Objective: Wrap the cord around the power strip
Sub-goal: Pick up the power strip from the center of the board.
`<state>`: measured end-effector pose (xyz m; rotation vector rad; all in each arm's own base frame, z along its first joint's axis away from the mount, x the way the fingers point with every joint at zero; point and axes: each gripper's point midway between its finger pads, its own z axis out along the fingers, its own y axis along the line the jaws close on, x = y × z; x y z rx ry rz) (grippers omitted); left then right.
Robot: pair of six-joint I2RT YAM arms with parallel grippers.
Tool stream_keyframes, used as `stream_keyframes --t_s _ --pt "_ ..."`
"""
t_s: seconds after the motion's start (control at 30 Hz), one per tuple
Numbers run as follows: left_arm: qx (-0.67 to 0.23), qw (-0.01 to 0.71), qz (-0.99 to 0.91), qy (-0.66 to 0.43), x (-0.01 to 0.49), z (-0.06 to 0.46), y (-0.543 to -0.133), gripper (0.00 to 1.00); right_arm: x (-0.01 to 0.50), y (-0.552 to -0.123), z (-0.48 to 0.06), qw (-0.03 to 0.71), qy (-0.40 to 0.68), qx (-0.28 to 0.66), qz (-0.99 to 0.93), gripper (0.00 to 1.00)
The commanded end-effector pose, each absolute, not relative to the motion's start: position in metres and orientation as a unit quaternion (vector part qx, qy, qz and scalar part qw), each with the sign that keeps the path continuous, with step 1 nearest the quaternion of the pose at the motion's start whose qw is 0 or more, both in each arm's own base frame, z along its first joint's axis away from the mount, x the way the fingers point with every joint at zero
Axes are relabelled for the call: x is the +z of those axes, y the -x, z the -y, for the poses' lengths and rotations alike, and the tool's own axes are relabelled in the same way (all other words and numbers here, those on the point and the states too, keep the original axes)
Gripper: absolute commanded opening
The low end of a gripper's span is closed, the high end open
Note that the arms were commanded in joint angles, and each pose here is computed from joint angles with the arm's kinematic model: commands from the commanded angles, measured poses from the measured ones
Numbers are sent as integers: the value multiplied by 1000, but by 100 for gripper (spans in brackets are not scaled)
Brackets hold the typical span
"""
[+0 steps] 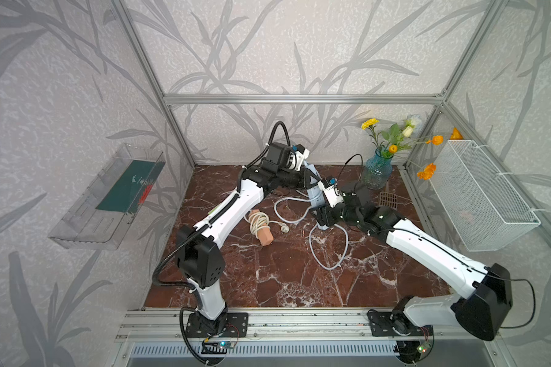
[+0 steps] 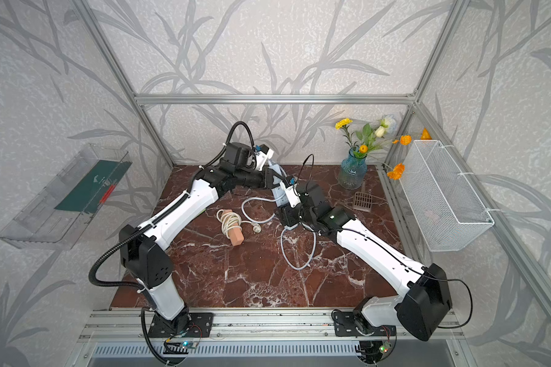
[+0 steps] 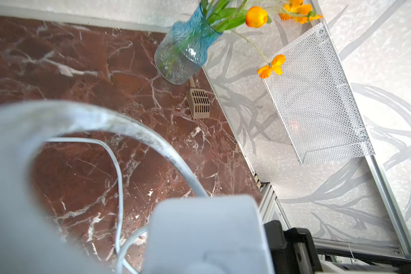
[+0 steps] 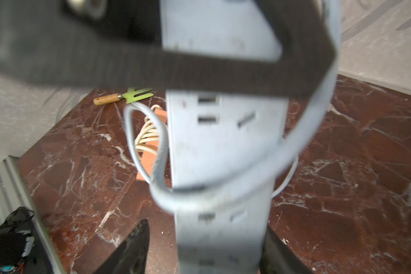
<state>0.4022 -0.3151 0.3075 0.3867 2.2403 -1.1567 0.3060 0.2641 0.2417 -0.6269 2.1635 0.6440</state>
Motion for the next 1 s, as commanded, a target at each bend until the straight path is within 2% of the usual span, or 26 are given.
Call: stream_keyframes --t_s 0.0,0.07,0.13,0.27,0.37,0.53,0.73,0.87,0.97 --pt "-435 422 -767 -212 388 287 -419 3 235 -260 -236 335 271 308 -848 72" --pt "-447 425 -754 -227 398 288 -418 2 255 -256 -222 352 260 340 -832 74" --pt "-486 410 -733 -241 408 298 -411 2 279 -270 -212 387 232 348 -822 74" --pt "-577 352 -675 -298 427 329 -367 2 320 -307 -208 418 199 391 -796 75" --pt "-558 345 -674 -340 422 330 -345 3 341 -320 -219 412 228 409 -782 76" --pt "-544 369 -676 -332 434 319 -347 5 342 -318 -238 403 247 452 -756 77" --pt "-539 367 -679 -337 436 324 -343 4 349 -317 -248 395 249 485 -740 69" --pt "-489 383 -691 -369 423 316 -338 3 374 -320 -238 410 211 515 -722 71" --pt "-488 385 -689 -372 425 314 -337 3 367 -306 -248 385 251 509 -727 71"
